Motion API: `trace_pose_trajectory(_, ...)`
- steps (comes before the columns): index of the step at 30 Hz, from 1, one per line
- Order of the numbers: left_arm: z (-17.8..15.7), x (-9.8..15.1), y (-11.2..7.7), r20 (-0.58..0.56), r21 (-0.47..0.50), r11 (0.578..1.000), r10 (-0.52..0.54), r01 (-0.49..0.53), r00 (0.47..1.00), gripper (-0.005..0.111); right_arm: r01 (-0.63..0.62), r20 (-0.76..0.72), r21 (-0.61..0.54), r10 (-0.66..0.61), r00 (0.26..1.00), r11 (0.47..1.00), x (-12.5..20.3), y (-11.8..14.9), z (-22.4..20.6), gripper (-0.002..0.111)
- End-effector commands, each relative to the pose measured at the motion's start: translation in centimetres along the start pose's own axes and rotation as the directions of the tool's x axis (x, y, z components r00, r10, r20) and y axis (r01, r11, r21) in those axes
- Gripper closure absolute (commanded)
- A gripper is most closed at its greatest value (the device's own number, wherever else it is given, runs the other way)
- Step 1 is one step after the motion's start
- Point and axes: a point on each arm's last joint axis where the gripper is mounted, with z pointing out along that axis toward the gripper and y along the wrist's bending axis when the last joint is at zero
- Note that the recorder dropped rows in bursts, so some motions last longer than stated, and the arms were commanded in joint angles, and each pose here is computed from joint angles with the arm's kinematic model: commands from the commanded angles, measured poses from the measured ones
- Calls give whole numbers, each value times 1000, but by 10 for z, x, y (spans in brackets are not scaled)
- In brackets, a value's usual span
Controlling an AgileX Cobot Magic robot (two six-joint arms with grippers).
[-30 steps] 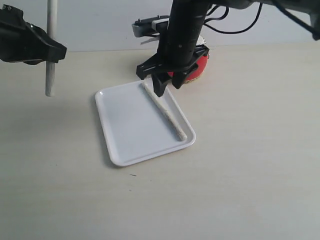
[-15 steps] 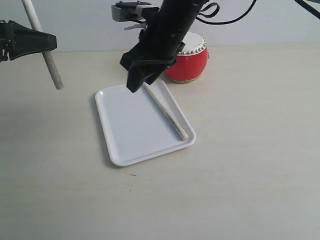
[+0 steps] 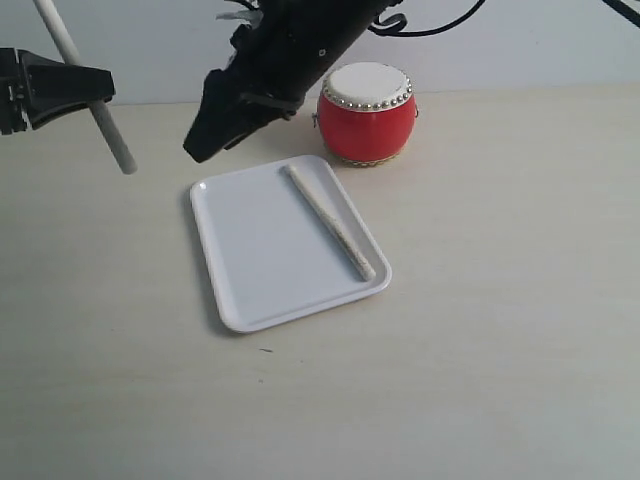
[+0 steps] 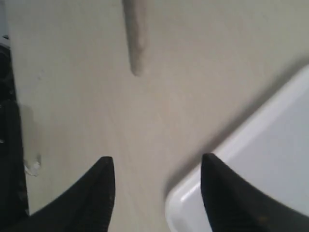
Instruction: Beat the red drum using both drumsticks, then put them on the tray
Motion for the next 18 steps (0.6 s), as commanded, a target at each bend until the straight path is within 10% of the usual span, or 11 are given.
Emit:
trace_pose_trajectory(1,1,-4,-3,26,19,999,-30,30,999,107,70,114,-84,-60,992,994,-11,12,-4,56)
trace_pose_trajectory(18,42,2,-32,-1,131,991,-30,30,1000,107,24,179,-131,0,984,991,-9,-1,15,56)
